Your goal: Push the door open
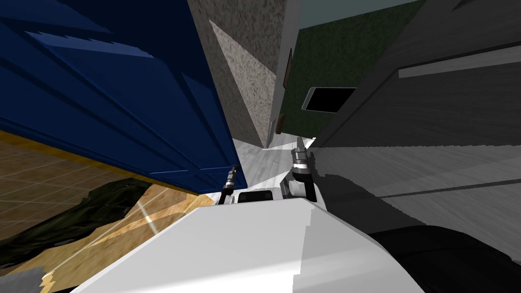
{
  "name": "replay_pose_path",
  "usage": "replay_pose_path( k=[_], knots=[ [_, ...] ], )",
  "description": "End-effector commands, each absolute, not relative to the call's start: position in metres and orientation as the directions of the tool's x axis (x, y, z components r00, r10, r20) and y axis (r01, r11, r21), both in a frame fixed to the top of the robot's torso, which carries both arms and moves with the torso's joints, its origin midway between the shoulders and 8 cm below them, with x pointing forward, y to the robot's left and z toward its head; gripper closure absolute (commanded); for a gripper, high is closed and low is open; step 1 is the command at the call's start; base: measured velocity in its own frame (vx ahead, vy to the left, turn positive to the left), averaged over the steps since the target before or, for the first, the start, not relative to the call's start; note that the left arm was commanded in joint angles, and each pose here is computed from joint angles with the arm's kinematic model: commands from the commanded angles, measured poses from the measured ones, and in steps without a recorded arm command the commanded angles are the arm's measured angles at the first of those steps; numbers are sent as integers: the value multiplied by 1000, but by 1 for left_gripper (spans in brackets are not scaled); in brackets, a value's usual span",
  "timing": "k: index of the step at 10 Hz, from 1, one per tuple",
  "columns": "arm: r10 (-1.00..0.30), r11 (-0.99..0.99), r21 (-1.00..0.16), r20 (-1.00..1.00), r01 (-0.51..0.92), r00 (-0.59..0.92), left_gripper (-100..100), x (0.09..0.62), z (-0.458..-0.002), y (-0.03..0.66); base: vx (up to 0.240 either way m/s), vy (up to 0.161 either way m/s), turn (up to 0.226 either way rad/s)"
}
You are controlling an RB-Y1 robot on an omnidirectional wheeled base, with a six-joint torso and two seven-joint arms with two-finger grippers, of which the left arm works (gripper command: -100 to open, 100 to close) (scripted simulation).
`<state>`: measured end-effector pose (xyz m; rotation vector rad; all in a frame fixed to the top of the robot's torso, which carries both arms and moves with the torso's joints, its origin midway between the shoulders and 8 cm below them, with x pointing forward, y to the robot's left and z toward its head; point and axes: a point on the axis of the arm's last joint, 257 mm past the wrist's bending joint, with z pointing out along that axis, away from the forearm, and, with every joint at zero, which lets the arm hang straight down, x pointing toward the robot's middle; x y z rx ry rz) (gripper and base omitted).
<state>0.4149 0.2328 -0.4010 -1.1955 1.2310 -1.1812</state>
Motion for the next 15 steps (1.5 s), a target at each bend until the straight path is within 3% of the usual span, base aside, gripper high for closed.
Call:
replay_pose_path(
  k=[1,6,7,9,15],
  knots=[
    [-999,43,-999,-42,7,23,100,420,-393,248,189,-7,29],
    [-994,59,-998,-59,4,93,100,422,-391,284,206,-15,74],
    [-995,69,-998,-69,0,71,-100,418,-392,270,-35,28,225],
    [-996,65,-998,-65,-1,67,-100,417,-393,260,-191,41,82],
    [-998,13,-1000,-13,0,68,-100,415,-393,220,-145,-68,75]
  ],
)
